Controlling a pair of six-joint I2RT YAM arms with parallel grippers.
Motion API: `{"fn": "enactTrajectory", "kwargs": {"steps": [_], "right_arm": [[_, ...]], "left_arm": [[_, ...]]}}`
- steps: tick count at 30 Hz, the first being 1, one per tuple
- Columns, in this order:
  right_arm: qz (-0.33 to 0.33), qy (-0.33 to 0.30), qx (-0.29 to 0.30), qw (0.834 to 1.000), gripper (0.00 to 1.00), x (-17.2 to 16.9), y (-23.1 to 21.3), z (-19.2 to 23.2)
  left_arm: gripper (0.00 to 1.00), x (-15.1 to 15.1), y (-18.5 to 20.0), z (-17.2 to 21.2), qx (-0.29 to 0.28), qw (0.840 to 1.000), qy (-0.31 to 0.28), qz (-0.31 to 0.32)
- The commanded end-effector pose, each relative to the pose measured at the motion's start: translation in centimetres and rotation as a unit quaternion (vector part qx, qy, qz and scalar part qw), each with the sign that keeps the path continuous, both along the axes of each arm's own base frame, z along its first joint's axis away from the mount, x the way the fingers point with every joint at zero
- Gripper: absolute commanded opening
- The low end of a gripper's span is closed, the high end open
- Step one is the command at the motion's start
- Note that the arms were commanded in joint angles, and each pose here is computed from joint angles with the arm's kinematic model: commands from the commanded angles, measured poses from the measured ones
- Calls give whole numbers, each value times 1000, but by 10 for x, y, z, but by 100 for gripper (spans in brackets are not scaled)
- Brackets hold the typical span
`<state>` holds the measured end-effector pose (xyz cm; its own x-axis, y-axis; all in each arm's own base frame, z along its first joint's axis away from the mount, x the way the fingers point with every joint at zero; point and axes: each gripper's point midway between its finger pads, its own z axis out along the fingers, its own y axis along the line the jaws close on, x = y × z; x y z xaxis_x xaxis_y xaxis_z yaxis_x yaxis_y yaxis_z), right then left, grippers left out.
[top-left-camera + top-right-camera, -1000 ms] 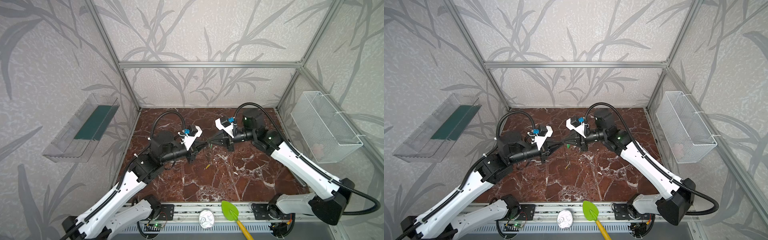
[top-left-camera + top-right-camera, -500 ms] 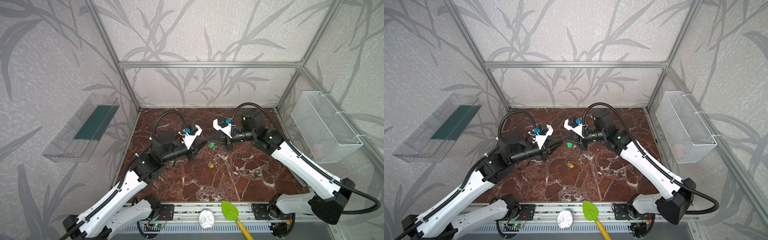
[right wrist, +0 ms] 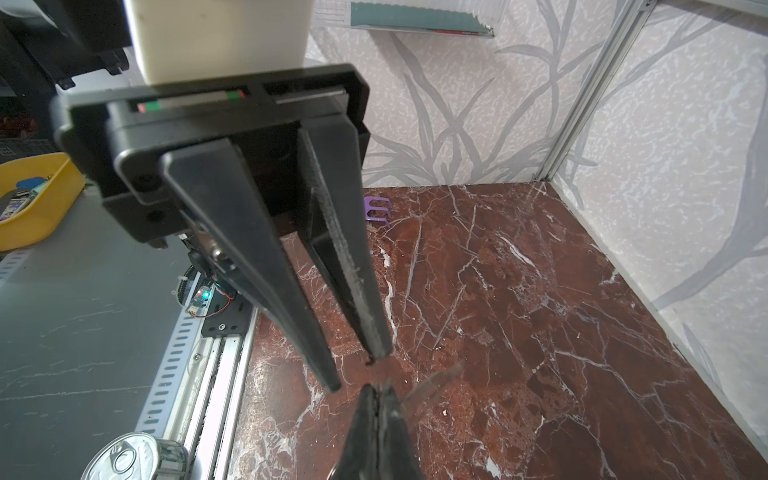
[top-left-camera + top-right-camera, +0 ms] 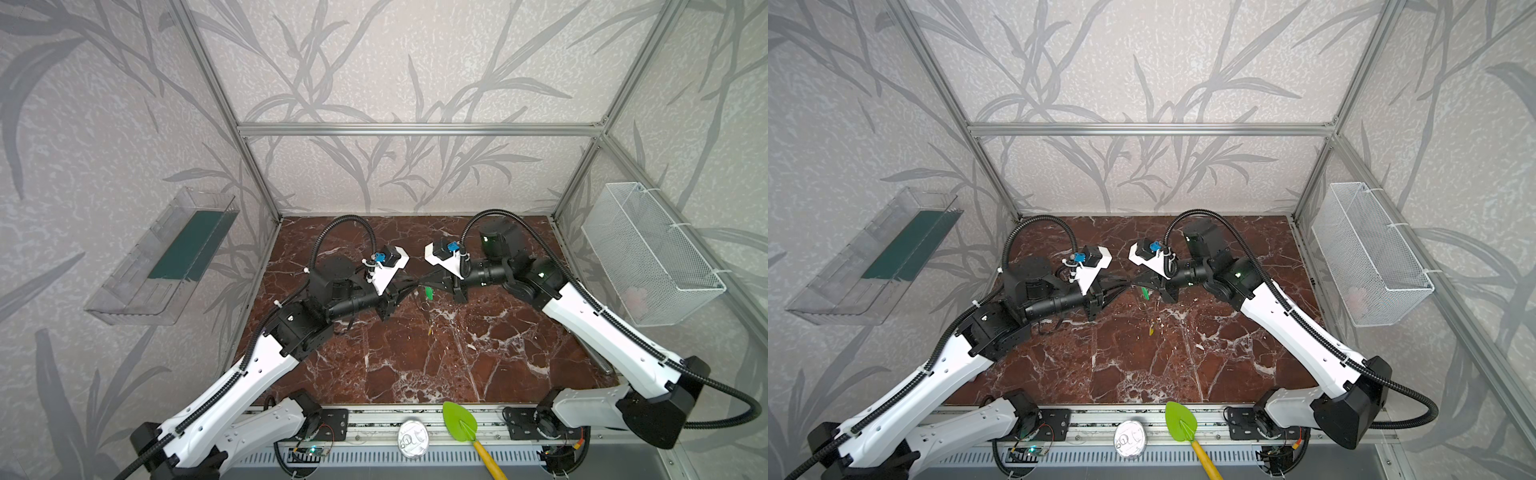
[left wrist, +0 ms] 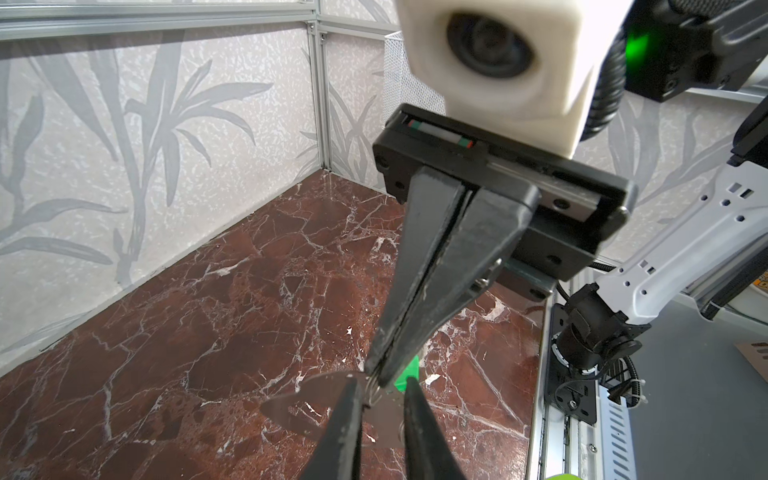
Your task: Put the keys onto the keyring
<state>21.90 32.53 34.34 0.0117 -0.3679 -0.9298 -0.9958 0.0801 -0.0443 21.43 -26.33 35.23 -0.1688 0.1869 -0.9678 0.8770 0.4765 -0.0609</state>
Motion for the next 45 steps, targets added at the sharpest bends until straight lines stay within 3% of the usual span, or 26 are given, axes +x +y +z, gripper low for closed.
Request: {"fn": "enactTrajectory", "kwargs": {"steps": [1,27,34,42,43,45], "right_arm": [[21,-20,20,999,0,-8,2,20],[91,5,72,993,0,-38,-2,39],[101,15,79,992,0,-40,-2,39],[77,23,89,993,0,-28,-3,42],[67,21,93,993,3,-24,-5,45],[41,22,112,993,22,-14,-12,52]], "left_arm": [[22,-6,-2,4,9,1000,-8,-20],[21,-24,-7,-1,2,997,-16,-77],[1,-22,-8,3,-7,997,-29,-76],[0,-17,-4,8,-15,998,-41,-53],[0,-16,-3,7,-14,998,-41,-51],[0,-14,-3,7,-14,998,-40,-47]]}}
